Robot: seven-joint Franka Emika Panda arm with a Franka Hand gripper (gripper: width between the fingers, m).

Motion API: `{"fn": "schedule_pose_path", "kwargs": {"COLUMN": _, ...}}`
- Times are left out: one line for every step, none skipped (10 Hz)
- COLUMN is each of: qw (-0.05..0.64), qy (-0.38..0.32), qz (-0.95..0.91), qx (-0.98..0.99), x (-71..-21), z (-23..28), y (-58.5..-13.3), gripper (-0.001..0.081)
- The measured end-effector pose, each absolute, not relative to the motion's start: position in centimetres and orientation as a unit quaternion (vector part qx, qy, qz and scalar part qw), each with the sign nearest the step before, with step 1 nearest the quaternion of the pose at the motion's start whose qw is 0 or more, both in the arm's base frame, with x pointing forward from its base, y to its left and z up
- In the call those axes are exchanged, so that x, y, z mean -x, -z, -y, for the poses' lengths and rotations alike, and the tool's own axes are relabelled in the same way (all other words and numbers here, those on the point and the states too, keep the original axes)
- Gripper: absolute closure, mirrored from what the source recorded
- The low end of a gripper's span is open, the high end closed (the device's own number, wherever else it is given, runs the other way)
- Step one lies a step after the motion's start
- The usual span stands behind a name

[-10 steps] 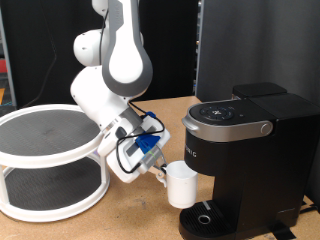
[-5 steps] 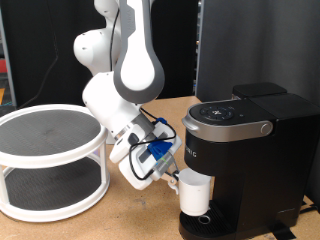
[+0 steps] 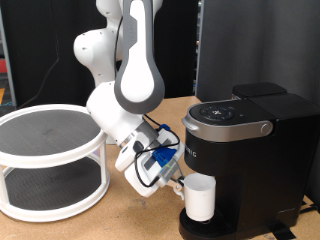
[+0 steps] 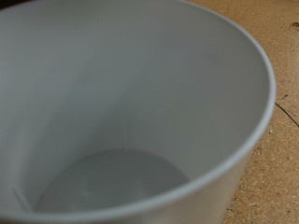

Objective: Make a cup of coffee with the keurig machine

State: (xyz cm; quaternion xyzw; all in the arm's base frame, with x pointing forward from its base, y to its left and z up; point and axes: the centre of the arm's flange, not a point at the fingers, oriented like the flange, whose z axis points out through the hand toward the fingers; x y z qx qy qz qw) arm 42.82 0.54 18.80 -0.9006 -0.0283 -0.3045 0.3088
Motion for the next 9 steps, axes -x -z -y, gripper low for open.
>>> {"fn": "schedule_pose_path", "kwargs": {"qw": 0.308, "qy": 0.306, "qz": 0.028, "qx": 0.901, "x": -42.8, "z": -0.6, "y": -18.3, "gripper": 0.0732}}
{"fn": "schedule_pose_path", "kwargs": {"qw": 0.306, "qy": 0.308, "qz": 0.028, "qx": 0.900, "x": -42.9, "z": -0.7, "y": -17.9, "gripper": 0.0732}}
{"fn": "schedule_pose_path", "kwargs": {"qw": 0.305, "qy": 0.309, "qz": 0.027, "qx": 0.901, "x": -42.9, "z": -0.8, "y": -17.6, "gripper": 0.0732}}
{"fn": "schedule_pose_path", "kwargs": {"qw": 0.304, "qy": 0.309, "qz": 0.027, "qx": 0.901, "x": -43.1, "z": -0.8, "y": -17.3, "gripper": 0.0732}}
{"fn": "schedule_pose_path", "kwargs": {"qw": 0.307, "qy": 0.309, "qz": 0.025, "qx": 0.900, "x": -43.2, "z": -1.0, "y": -17.0, "gripper": 0.0732}}
{"fn": "schedule_pose_path", "kwargs": {"qw": 0.310, "qy": 0.309, "qz": 0.026, "qx": 0.899, "x": -43.3, "z": -1.2, "y": -16.8, "gripper": 0.0732}}
{"fn": "schedule_pose_path", "kwargs": {"qw": 0.311, "qy": 0.307, "qz": 0.027, "qx": 0.899, "x": -43.2, "z": -1.3, "y": -16.6, "gripper": 0.0732}}
{"fn": "schedule_pose_path", "kwargs": {"qw": 0.311, "qy": 0.306, "qz": 0.027, "qx": 0.900, "x": -43.2, "z": -1.3, "y": -16.5, "gripper": 0.0681}}
{"fn": "schedule_pose_path", "kwargs": {"qw": 0.312, "qy": 0.305, "qz": 0.027, "qx": 0.899, "x": -43.2, "z": -1.4, "y": -16.4, "gripper": 0.0681}}
